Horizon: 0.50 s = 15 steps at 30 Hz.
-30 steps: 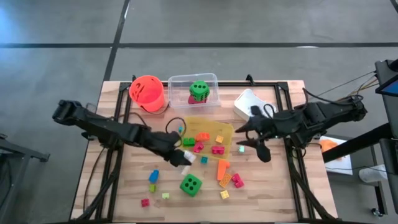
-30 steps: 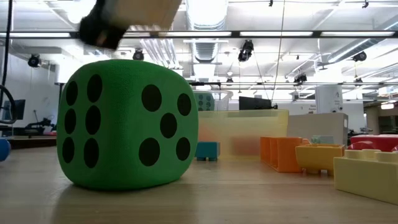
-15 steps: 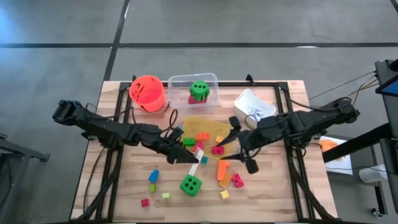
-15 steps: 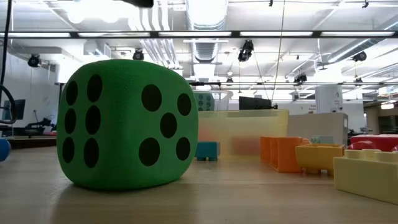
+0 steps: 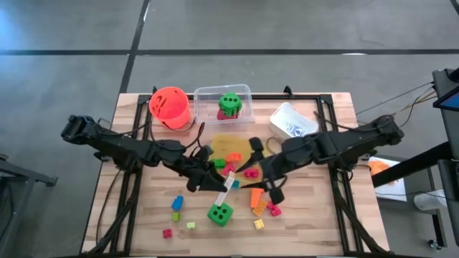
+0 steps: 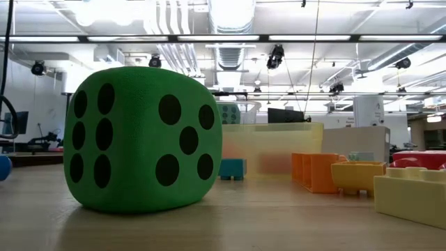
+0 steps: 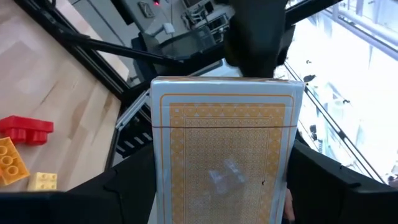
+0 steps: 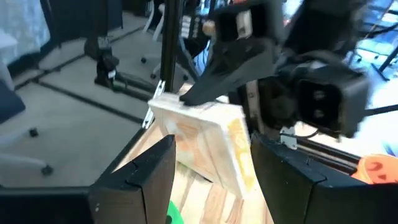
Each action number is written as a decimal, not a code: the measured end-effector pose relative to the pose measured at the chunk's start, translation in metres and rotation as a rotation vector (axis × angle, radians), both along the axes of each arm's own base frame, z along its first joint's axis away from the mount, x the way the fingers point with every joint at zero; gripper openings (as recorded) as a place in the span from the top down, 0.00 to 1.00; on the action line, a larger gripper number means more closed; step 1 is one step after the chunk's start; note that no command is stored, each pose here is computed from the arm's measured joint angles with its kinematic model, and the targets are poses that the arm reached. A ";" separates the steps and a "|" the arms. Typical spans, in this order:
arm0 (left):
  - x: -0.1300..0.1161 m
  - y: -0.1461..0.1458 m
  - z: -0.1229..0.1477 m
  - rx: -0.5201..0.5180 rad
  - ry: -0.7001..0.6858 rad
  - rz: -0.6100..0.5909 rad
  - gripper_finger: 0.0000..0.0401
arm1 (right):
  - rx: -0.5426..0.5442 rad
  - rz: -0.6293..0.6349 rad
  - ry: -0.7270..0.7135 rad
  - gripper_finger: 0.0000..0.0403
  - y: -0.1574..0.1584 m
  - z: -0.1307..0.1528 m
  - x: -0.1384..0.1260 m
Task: Pick & Place Toys
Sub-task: Put the yellow game card into the white bin
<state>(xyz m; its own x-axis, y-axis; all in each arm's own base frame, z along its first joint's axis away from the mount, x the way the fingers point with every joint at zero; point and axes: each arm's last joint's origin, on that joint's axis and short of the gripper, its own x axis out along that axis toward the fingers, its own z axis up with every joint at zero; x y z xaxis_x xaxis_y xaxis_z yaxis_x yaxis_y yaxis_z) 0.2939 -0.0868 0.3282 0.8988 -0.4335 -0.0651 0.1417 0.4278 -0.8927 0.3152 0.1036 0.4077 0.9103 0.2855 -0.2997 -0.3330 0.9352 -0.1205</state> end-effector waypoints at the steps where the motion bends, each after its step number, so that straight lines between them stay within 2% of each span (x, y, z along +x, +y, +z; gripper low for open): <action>1: 0.000 0.000 0.000 0.000 0.001 -0.006 0.29 | -0.015 0.002 0.014 0.50 0.000 -0.001 0.004; 6: -0.001 -0.001 0.001 0.004 -0.016 -0.048 0.29 | -0.022 0.009 0.010 0.50 -0.003 0.008 0.016; 11: -0.001 -0.003 0.001 0.018 -0.026 -0.079 0.29 | 0.025 0.136 0.040 0.50 -0.006 0.013 0.026; 15: -0.002 -0.004 0.002 0.030 -0.039 -0.098 0.29 | 0.008 0.164 0.085 0.50 -0.004 0.009 0.038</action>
